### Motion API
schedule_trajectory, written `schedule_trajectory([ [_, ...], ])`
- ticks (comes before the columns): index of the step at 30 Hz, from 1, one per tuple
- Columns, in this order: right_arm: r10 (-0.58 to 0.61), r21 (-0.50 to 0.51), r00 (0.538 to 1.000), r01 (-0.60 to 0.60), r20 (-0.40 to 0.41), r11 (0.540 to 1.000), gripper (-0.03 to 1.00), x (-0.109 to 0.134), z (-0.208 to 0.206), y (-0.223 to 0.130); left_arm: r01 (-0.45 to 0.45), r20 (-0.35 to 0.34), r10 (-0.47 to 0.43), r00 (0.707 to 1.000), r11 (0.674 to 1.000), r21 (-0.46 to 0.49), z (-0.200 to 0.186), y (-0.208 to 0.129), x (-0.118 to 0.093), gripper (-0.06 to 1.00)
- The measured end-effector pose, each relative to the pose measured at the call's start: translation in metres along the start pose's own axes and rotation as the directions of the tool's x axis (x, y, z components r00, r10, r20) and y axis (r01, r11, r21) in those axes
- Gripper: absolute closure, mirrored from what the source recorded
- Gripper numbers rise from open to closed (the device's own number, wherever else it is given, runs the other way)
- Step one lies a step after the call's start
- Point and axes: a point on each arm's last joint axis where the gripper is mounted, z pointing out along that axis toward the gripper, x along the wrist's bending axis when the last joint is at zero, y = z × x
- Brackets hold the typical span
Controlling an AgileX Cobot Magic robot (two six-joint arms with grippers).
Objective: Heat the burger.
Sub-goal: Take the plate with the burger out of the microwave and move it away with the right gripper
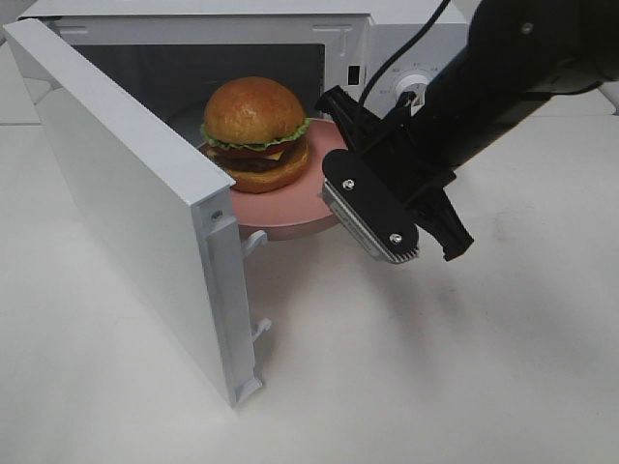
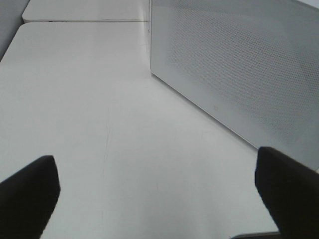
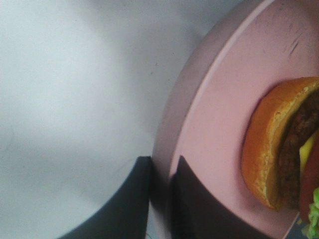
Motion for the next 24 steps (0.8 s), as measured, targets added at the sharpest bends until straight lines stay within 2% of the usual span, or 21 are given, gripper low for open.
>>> schedule_trajectory([
  [2, 0.0, 0.002, 1.0, 0.0, 0.004, 1.0, 0.86, 0.003, -0.004, 0.001, 0.0, 0.0, 0.0, 1.0, 1.0, 0.0, 0.0, 0.0, 0.0, -0.04],
  [4, 0.001, 0.008, 1.0, -0.001, 0.01, 1.0, 0.86, 0.02, -0.02, 0.005, 0.0, 0.0, 0.0, 1.0, 1.0, 0.0, 0.0, 0.0, 0.0, -0.04],
  [10, 0.003, 0.012, 1.0, -0.003, 0.023, 1.0, 0.86, 0.041, -0.042, 0.011, 0.0, 0.0, 0.0, 1.0, 1.0, 0.0, 0.0, 0.0, 0.0, -0.04],
  [24, 0.095, 0.06, 0.992, -0.1, 0.083, 0.993, 0.86, 0.074, -0.089, 0.018, 0.0, 0.0, 0.0, 1.0, 1.0, 0.0, 0.0, 0.0, 0.0, -0.04],
])
